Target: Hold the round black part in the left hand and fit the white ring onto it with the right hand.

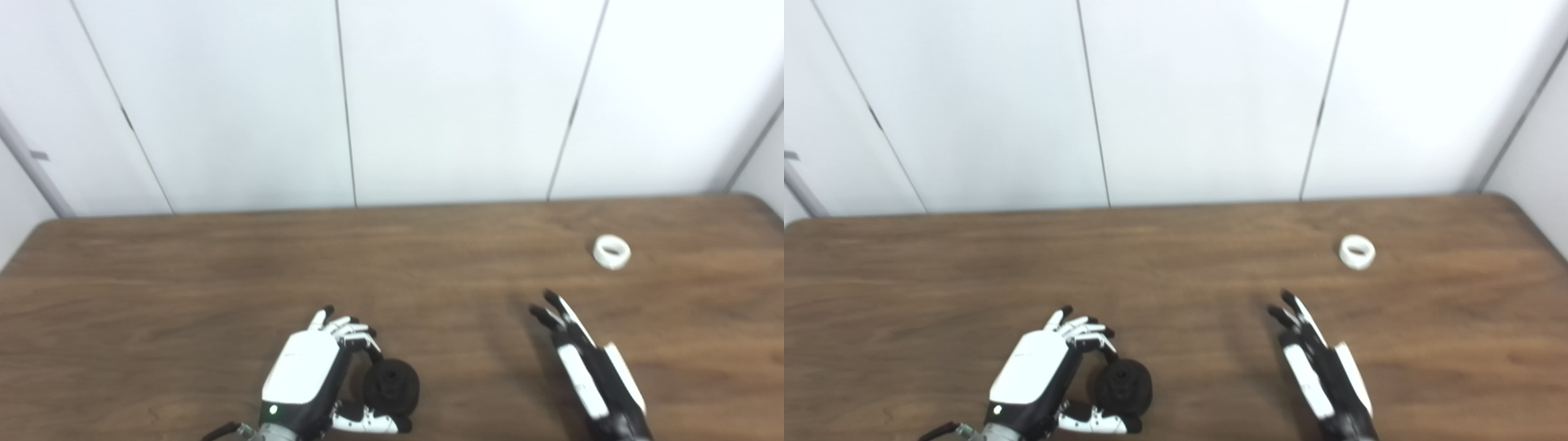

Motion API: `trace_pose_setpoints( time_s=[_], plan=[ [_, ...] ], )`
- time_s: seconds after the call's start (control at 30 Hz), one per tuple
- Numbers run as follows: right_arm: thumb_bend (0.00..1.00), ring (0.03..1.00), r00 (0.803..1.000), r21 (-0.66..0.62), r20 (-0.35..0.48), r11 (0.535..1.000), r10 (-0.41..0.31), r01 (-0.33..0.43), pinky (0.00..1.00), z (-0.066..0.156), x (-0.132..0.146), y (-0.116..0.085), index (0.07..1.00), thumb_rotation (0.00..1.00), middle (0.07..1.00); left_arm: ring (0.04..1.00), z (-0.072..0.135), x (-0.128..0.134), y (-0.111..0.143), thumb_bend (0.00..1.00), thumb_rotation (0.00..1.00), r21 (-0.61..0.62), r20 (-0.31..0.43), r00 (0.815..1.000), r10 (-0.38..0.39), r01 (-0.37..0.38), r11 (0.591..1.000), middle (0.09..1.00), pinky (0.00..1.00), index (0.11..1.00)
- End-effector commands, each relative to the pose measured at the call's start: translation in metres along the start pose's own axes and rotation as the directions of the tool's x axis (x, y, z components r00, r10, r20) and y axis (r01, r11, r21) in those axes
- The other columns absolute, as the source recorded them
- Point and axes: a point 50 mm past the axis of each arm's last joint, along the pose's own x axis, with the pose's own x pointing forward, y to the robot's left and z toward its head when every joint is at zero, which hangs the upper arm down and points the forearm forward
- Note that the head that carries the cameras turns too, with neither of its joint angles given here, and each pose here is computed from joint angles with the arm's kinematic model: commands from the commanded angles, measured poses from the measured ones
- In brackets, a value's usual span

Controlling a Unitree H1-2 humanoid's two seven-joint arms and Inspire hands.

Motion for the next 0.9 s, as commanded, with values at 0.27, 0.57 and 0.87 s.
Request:
trace_pose_setpoints(
  time_s=[0.27,0.57,0.87],
  plan=[
    [0.47,0.929,0.998,0.045,0.034,0.998,-0.044,0.043,1.00,0.022,-0.002,0.006,0.951,0.96,0.890,0.869,0.001,-0.015,-0.012,0.52,0.06,0.002,0.021,1.000,-0.005,0.005,1.000,0.774,1.00,0.485],
    [0.52,0.919,0.996,0.006,0.036,0.997,-0.079,0.079,0.94,0.030,0.003,-0.017,0.902,0.89,0.882,0.876,-0.004,-0.023,-0.022,0.52,0.06,-0.015,-0.004,1.000,0.004,-0.004,1.000,0.777,1.00,0.487],
    [0.60,0.890,0.981,-0.162,0.094,0.970,-0.170,0.184,0.85,0.063,0.021,-0.052,0.822,0.70,0.871,0.867,-0.006,-0.029,-0.032,0.52,0.06,-0.013,-0.020,1.000,0.007,-0.007,1.000,0.774,1.00,0.487]
  ],
)
